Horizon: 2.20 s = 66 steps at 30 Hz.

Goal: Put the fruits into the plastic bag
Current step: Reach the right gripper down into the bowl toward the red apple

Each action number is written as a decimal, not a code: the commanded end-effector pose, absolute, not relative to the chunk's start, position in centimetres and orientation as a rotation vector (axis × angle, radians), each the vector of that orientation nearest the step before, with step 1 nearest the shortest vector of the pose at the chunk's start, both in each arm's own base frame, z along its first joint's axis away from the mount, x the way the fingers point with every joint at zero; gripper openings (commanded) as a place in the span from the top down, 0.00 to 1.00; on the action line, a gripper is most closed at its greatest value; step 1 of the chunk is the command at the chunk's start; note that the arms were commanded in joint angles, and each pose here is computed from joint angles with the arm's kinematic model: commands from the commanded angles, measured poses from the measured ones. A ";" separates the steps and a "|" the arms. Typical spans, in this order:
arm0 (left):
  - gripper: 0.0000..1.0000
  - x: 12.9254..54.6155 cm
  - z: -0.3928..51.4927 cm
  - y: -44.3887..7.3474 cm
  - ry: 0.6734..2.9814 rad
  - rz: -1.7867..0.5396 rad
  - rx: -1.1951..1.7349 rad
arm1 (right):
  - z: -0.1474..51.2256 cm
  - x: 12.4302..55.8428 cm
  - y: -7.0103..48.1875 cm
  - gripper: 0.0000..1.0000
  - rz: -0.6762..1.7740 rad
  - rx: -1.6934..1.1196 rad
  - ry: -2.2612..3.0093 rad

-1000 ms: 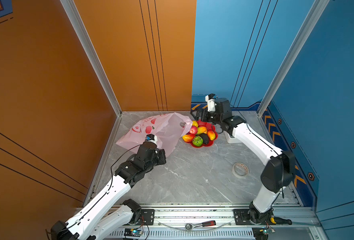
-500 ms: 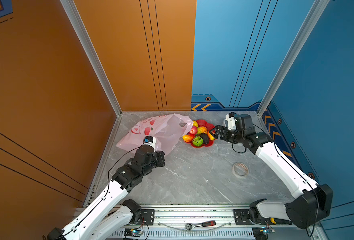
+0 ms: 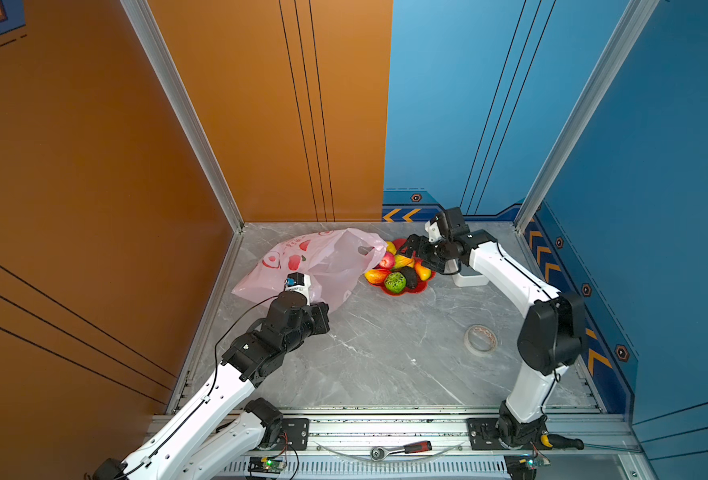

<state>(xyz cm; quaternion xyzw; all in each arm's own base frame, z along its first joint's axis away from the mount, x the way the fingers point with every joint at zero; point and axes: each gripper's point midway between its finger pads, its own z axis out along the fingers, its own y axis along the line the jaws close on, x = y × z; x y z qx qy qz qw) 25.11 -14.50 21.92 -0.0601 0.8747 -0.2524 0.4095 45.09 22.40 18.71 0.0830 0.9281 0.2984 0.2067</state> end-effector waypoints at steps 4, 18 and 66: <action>1.00 25.4 22.5 -14.7 2.183 -0.628 -0.145 | 17.4 46.8 24.2 0.07 0.773 0.287 2.673; 1.00 25.1 23.8 -14.9 2.157 -0.643 -0.120 | 12.3 48.7 26.4 0.08 0.687 0.406 2.752; 1.00 25.2 24.4 -14.5 2.135 -0.633 -0.104 | 12.6 49.8 26.1 0.49 0.485 0.418 2.665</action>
